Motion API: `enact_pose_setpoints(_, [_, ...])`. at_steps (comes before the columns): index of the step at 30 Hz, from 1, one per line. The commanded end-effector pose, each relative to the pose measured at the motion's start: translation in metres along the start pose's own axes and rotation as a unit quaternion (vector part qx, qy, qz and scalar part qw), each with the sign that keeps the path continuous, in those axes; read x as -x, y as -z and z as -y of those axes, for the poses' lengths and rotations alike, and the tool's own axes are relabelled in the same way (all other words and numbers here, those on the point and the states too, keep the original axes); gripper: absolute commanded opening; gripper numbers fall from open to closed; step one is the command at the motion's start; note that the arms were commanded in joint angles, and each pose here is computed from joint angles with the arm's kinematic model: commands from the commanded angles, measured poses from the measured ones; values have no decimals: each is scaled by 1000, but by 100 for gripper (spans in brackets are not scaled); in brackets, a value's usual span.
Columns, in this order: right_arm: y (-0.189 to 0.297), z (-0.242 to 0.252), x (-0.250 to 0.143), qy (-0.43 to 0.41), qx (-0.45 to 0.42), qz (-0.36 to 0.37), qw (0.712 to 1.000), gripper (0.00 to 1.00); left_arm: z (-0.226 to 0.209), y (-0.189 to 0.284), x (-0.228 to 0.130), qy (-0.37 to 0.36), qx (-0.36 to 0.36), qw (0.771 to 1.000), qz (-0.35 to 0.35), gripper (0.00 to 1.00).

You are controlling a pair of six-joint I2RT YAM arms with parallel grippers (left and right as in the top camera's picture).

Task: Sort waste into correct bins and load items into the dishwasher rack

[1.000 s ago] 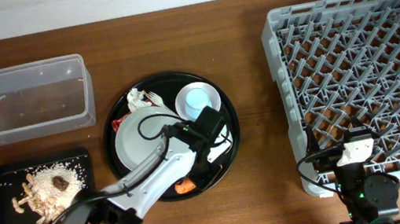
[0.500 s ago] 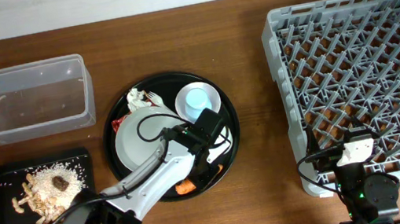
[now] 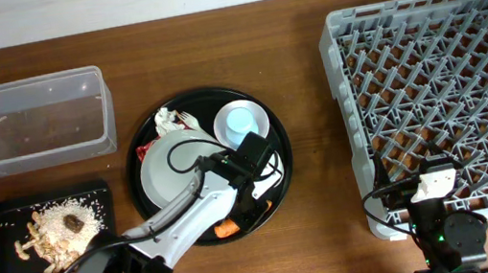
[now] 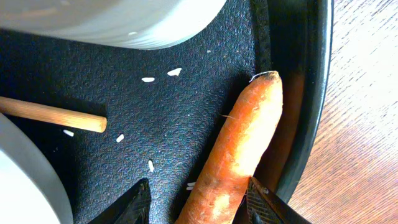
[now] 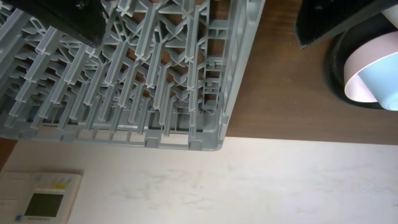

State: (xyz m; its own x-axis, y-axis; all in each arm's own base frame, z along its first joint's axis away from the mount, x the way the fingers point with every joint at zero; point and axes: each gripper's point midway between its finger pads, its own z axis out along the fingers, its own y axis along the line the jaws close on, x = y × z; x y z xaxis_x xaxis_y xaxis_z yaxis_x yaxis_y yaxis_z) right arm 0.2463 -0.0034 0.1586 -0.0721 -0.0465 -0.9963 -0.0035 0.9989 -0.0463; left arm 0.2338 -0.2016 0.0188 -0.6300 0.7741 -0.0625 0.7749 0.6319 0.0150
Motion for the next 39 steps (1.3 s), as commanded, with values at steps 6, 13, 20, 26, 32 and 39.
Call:
enact_pose_setpoints(6, [0, 3, -2, -1, -6, -2, 1000, 99, 6, -16, -23, -9, -12, 999, -44, 50])
enact_pose_setpoints(13, [0, 3, -2, -1, -6, -2, 1000, 99, 6, -18, -26, -9, -13, 999, -48, 50])
enact_pose_setpoints(20, [0, 3, -2, -1, -6, -2, 1000, 99, 5, -25, -35, -13, -7, 998, -56, 50])
enact_pose_setpoints(26, [0, 3, -2, -1, -6, -2, 1000, 99, 3, -25, -36, -13, 1, 998, -57, 40])
enact_pose_setpoints(32, [0, 3, -2, -1, -6, -2, 1000, 98, 2, -20, -34, -13, 0, 998, -59, 25])
enact_pose_setpoints(39, [0, 3, -2, -1, -6, -2, 1000, 99, 1, -12, -28, -13, 1, 998, -58, 16])
